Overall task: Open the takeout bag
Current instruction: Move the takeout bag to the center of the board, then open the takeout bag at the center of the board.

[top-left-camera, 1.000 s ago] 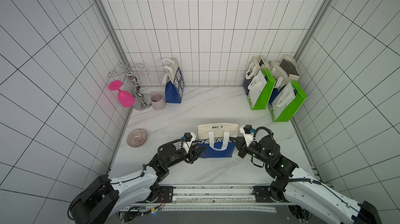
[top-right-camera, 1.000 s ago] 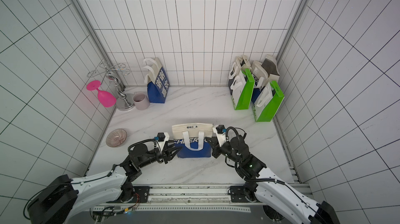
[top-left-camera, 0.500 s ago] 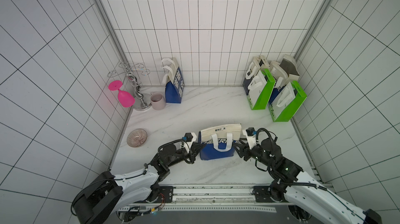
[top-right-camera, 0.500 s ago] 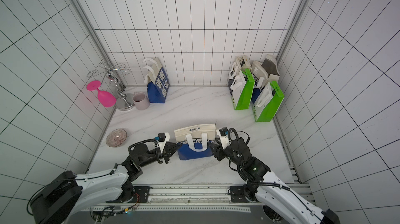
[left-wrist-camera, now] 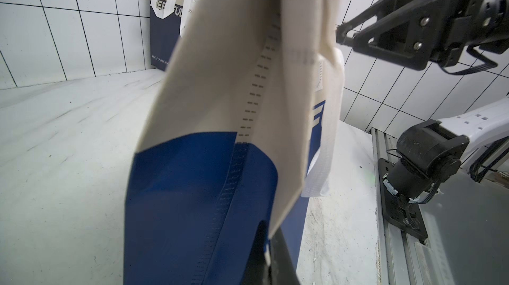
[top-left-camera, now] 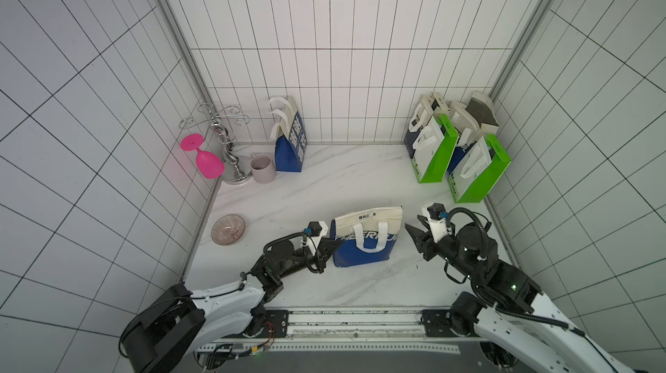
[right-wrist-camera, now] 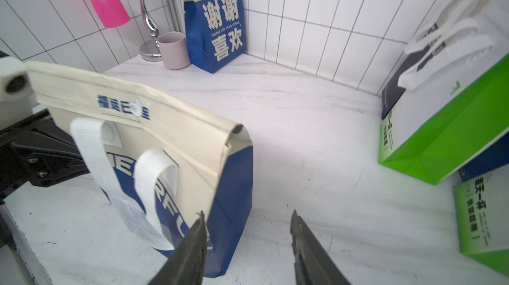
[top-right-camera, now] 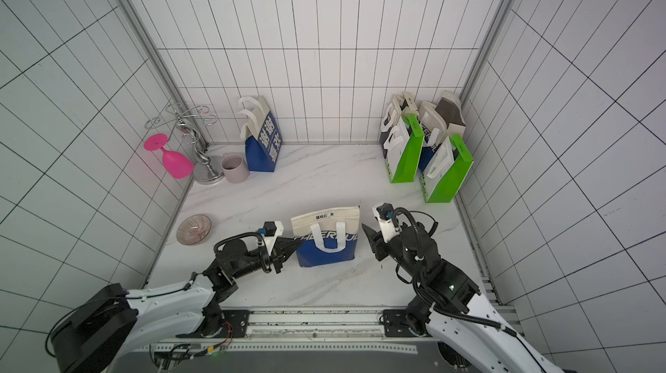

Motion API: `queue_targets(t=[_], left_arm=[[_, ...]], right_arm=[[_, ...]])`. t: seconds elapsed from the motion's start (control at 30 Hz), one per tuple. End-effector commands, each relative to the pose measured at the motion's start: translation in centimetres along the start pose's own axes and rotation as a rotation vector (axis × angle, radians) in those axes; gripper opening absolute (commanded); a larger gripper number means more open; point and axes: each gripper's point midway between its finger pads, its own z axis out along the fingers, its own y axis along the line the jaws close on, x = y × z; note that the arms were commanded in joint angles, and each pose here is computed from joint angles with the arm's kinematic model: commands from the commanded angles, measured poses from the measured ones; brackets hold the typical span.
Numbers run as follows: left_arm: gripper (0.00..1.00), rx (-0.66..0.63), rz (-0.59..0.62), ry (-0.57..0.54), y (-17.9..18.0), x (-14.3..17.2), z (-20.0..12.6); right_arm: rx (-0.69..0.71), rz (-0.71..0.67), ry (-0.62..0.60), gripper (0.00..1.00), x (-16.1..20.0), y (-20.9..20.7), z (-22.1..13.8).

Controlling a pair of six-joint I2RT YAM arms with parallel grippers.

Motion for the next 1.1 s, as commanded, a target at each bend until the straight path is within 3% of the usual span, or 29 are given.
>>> queue_targets(t=[0.0,0.2,0.4,0.83,1.07], left_arm=[[0.00,0.033,0.017,-0.026,-0.7,-1.0,0.3],[0.00,0.030,0.024,-0.030,-0.7,-1.2,0.4],[0.00,0.029,0.022,-0.030,-0.7,-1.2,0.4],[0.00,0.037,0.026,-0.034,-1.0,-1.4,0.4],[0.00,0.039,0.029,-0.033,-1.0,-1.4,0.4]], right_arm=[[-0.036,-0.181,-0.182,0.49,-6.7,0.9,-1.8],[-0.184,-0.396,-0.325,0.49,-10.3,5.1,-0.5],[-0.298,-0.637,-0.376,0.52,-10.8,10.0,1.9],[-0.292,-0.872,-0.427,0.53,-11.0,14.5,6.2],[-0.251,-0.981,-0.392,0.53,-9.8,15.1,8.0]])
